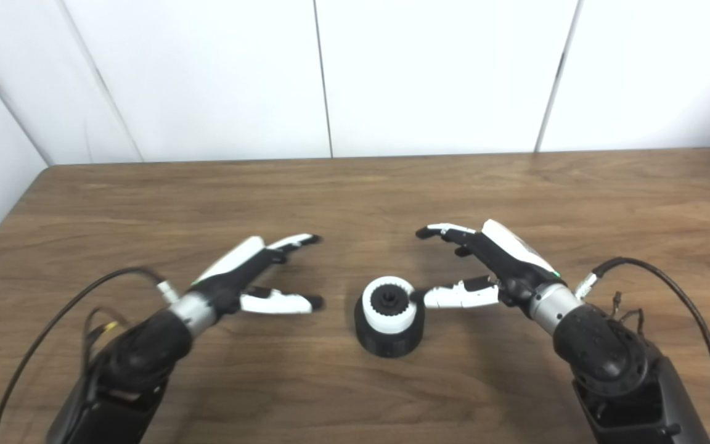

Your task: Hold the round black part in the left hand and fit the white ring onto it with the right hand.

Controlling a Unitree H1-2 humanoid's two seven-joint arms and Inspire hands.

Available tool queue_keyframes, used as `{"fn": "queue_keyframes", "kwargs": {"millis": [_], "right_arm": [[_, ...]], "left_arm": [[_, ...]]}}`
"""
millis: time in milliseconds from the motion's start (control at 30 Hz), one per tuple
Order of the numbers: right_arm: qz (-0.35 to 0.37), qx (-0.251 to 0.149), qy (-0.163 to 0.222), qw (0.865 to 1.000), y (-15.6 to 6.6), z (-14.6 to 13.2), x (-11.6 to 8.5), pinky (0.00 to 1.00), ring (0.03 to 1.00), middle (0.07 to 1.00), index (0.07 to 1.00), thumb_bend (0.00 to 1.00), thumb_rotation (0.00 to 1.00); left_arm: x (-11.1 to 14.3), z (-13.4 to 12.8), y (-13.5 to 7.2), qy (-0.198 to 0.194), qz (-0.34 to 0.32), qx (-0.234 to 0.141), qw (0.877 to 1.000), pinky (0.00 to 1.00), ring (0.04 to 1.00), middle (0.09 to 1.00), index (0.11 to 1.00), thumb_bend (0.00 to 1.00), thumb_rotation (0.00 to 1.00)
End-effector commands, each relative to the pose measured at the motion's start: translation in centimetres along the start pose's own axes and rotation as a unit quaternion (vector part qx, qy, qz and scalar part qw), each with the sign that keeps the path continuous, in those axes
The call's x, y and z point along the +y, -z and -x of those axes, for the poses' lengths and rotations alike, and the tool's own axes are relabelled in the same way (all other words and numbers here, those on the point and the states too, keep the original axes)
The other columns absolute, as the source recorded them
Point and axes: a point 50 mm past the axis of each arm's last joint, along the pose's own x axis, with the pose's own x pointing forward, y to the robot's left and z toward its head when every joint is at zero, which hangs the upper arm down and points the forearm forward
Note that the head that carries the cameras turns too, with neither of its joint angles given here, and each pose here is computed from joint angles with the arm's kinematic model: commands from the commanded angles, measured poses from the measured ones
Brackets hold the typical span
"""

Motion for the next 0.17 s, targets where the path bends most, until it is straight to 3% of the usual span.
{"fn": "queue_keyframes", "kwargs": {"millis": [0,100,133], "right_arm": [[-0.025,-0.022,0.042,0.999,-0.7,-0.2,-1.0,0.86,0.930,0.938,0.901,0.62,0.74],[-0.080,-0.025,0.078,0.993,0.2,-0.1,-0.4,0.87,0.923,0.924,0.882,0.61,0.73],[-0.086,-0.026,0.082,0.993,0.2,-0.1,-0.4,0.87,0.923,0.924,0.882,0.61,0.73]], "left_arm": [[1.3,0.5,-1.2,-0.048,0.024,-0.019,0.998,0.92,0.989,0.993,0.982,0.79,0.86],[1.4,1.7,-0.6,-0.094,0.072,-0.022,0.993,0.91,0.978,1.000,0.983,0.63,0.98],[1.4,1.8,-0.5,-0.100,0.079,-0.023,0.992,0.91,0.977,1.000,0.983,0.63,0.99]]}}
